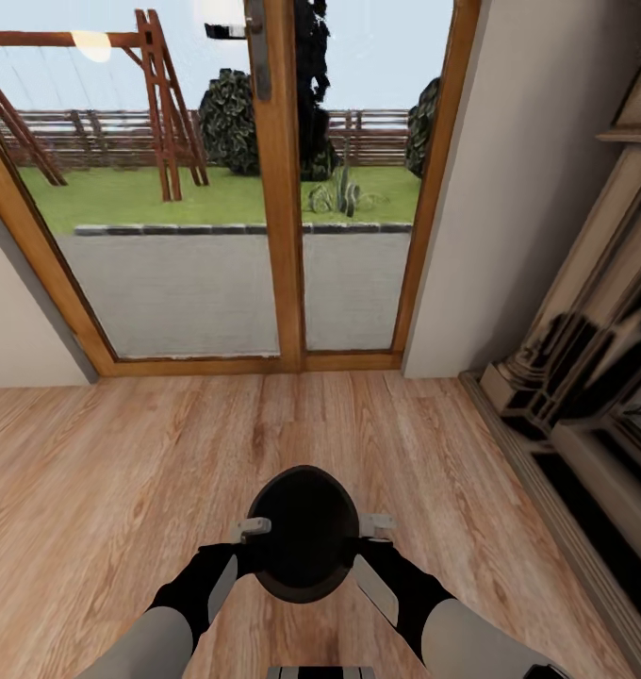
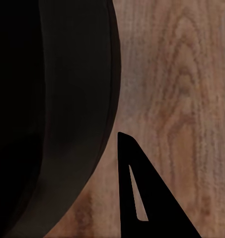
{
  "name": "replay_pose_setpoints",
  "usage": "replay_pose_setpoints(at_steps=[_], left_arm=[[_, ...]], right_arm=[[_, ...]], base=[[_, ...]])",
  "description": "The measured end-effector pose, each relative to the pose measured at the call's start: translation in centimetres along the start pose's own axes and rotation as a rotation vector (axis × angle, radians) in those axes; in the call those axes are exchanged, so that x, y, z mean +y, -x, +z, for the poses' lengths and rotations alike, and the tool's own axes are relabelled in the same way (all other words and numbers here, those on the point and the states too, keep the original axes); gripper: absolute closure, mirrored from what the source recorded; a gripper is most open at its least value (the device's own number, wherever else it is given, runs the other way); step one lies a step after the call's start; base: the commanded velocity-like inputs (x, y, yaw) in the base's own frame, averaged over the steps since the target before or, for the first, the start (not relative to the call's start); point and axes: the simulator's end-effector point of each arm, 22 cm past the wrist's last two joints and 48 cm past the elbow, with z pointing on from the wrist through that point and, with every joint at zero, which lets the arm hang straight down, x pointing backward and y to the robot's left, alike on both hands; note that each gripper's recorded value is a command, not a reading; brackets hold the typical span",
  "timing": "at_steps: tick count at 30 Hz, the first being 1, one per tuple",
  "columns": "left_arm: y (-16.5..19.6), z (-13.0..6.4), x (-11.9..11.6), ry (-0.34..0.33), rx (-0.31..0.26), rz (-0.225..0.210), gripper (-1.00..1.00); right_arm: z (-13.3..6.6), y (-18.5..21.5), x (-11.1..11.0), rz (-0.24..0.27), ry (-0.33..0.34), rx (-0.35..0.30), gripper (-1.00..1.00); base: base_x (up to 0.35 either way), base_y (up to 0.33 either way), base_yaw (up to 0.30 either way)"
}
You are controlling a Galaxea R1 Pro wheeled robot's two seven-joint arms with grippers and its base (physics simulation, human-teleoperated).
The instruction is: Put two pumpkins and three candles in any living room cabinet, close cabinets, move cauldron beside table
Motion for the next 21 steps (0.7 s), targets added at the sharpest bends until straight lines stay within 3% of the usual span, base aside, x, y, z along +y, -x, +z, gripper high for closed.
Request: replay_pose_setpoints(at_steps=[12,21], left_arm=[[2.1,-1.8,-0.4,-0.006,-0.046,0.005,1.0],[3.4,-3.5,-0.7,-0.005,-0.045,0.005,1.0]], right_arm=[[-1.8,2.3,0.2,0.0,0.004,-0.05,1.0],[-3.4,3.7,0.5,-0.005,0.014,-0.051,1.0]], base=[[0.0,0.0,0.0],[0.0,0.0,0.0]])
